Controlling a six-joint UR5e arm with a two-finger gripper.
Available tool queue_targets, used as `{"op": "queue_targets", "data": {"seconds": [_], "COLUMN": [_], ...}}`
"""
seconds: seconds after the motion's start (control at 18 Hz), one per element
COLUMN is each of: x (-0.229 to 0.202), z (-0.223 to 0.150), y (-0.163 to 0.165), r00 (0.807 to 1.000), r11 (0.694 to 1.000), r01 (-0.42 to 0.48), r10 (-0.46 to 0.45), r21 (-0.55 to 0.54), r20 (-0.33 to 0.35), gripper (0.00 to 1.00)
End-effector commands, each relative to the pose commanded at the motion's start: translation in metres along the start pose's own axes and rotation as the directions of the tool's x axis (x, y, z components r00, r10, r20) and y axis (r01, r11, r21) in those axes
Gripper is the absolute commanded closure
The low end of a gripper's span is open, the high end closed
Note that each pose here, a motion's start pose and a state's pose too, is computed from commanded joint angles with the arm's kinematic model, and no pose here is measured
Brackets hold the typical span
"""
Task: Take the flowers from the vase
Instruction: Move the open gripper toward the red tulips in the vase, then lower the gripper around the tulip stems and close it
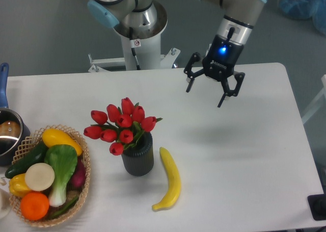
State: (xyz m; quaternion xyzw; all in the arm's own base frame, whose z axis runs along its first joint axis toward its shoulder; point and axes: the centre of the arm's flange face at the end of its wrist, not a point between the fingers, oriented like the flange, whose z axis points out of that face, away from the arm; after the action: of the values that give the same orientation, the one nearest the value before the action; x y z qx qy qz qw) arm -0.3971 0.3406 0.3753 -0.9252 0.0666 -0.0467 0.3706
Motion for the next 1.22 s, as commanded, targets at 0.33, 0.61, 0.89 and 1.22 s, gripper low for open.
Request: {"op": "queue_targets", "data": {"seconds": [0.33, 0.61, 0.89, 1.22], "x": [0.027, 0.040, 0.036, 0.046], "z": [0.040, 0.060, 0.089, 0.108], "y": [-0.016, -0.034, -0.041, -0.047], "r00": [0.994, 0.986, 0.976, 0.967], "r11": [0.998, 0.993, 0.981, 0.971], "r01": [-0.070, -0.115, -0.143, -0.151], "r10": [0.070, 0.119, 0.162, 0.184], "r21": [-0.004, 0.035, 0.132, 0.184], "r20": [-0.088, -0.120, -0.145, -0.179], "gripper": [0.00, 0.00, 0.00, 0.00]}}
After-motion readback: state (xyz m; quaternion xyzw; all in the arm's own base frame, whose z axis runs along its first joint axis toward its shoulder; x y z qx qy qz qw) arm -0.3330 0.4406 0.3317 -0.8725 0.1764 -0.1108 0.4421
